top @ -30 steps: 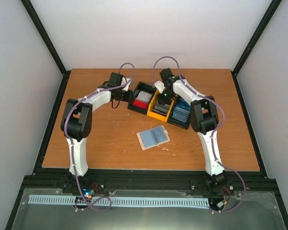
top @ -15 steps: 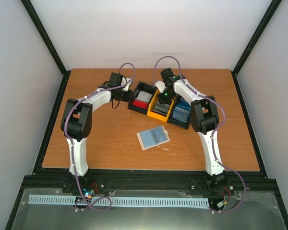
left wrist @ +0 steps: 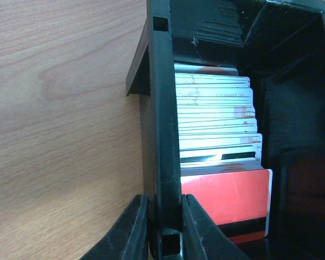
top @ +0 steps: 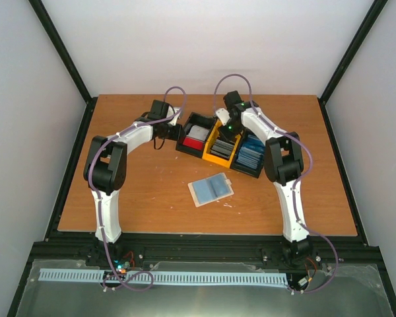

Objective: Put the credit cards into the card holder
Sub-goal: Pick up the credit card from the storage box.

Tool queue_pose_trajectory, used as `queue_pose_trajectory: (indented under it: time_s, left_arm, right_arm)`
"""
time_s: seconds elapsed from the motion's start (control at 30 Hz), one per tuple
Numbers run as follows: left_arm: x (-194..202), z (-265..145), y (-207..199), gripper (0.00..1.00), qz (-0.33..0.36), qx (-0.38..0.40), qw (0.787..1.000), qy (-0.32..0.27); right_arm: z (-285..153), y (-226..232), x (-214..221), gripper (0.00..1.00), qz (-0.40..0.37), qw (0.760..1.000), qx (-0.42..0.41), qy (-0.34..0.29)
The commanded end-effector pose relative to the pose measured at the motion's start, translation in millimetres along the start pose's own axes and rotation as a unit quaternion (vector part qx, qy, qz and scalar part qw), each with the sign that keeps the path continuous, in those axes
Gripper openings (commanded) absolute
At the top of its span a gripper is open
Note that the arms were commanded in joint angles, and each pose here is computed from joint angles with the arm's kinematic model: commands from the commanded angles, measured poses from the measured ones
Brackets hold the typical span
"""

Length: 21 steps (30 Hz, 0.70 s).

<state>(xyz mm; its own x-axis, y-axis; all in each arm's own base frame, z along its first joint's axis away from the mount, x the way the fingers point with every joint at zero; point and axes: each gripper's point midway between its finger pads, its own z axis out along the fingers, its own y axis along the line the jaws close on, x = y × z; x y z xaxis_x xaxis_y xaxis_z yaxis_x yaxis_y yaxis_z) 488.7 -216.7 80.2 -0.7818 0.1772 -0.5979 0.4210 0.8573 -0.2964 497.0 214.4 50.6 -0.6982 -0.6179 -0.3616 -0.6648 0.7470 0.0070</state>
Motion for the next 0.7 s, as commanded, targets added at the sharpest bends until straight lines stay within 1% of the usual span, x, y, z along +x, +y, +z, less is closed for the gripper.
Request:
queue_pose_trajectory:
  time_s: [0.0,0.2,0.5,0.57,0.67]
  left_arm:
    - [16.8,4.7,-17.2,0.07,0.009,0.044,0.998,0.035]
    - [16.8,4.3,-17.0,0.07,0.009,0.043,0.998,0.035]
    - [16.7,4.5,-18.8,0.07,0.006,0.049,0.998,0.036]
    - [15.8,4.2,-20.6,0.07,0.005,0.054,0.998,0.036]
    - [14.8,3.8,-22.1,0.08,0.004,0.057,0.998,0.037]
  right_arm:
    - [-35.6,-55.7,-15.8,0.32,0.03,0.995,0.089,-0.041]
    - [-30.8,-60.1,-12.1,0.25,0.024,0.994,0.101,-0.035]
    - [-15.2,-50.4,-2.3,0.25,0.0,0.996,0.091,-0.018]
    - [-8.8,-51.7,2.8,0.24,-0.013,0.994,0.11,-0.004]
    - [-2.1,-63.2,8.9,0.2,-0.018,0.987,0.159,0.013]
